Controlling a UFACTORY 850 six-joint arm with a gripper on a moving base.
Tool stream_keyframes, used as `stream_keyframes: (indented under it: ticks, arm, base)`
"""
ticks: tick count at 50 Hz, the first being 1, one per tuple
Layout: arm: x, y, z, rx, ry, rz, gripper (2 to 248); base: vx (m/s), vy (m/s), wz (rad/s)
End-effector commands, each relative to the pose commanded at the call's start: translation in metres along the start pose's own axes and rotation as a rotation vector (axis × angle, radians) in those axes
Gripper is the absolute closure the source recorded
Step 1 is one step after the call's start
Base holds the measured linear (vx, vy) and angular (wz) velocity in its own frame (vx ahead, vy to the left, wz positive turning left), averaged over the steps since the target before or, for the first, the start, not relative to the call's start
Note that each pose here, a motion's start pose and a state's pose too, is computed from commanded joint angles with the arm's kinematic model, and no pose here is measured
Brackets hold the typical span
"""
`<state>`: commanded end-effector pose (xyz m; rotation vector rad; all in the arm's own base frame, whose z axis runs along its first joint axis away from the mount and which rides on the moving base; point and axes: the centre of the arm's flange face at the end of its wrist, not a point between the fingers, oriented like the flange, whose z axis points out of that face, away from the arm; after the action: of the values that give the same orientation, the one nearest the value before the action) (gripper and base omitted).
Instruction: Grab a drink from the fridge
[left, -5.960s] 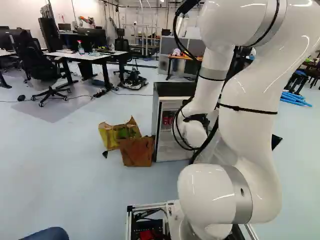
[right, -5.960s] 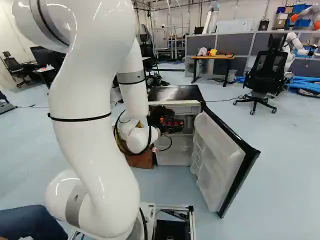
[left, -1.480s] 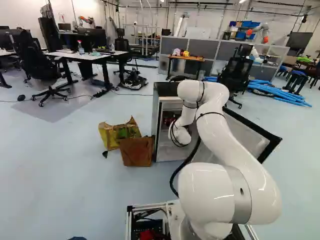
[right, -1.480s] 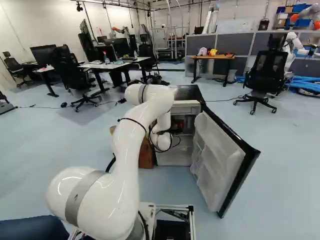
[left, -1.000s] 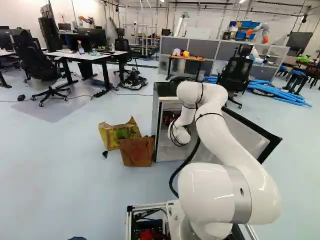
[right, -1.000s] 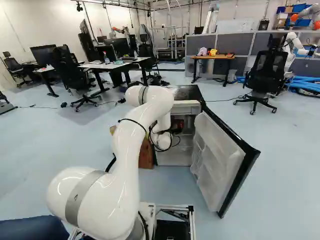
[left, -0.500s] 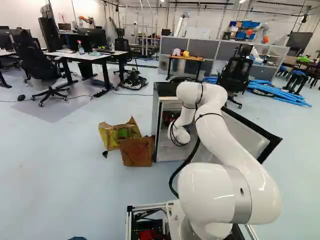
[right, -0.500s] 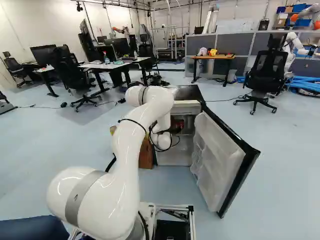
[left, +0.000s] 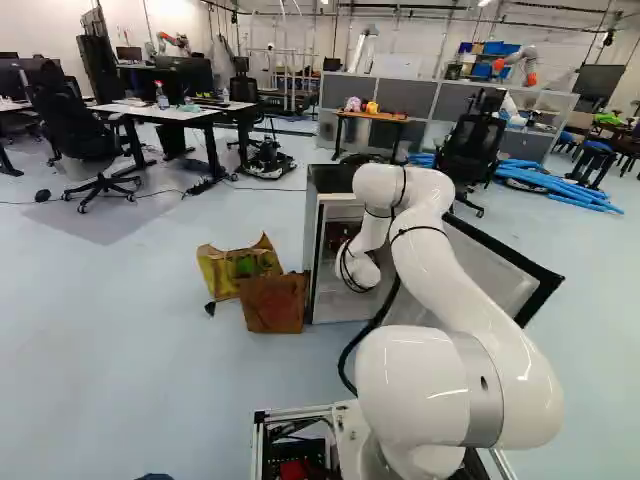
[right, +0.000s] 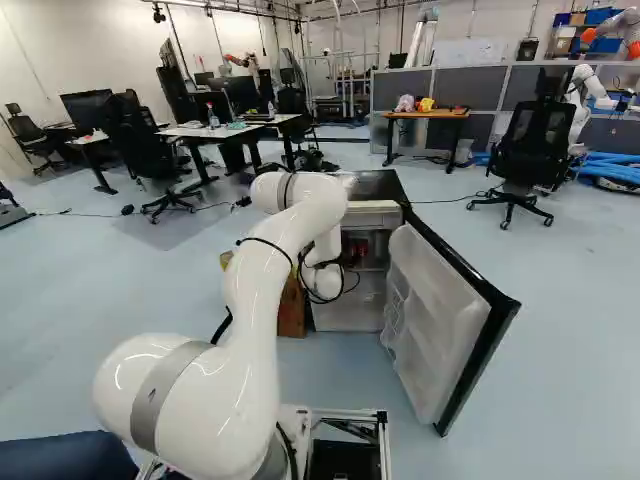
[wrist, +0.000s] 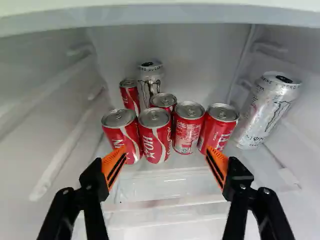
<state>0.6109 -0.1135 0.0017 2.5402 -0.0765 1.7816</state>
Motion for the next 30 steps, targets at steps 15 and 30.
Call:
stream_keyframes:
  ticks: [15,30]
  arm:
    - [0.0,0.0,0.0,0.0,0.0,0.0,35]
    - [0.0,0.0,0.0,0.0,0.0,0.0,73]
  base:
    - [0.0,0.0,0.0]
    - [0.0,0.0,0.0]
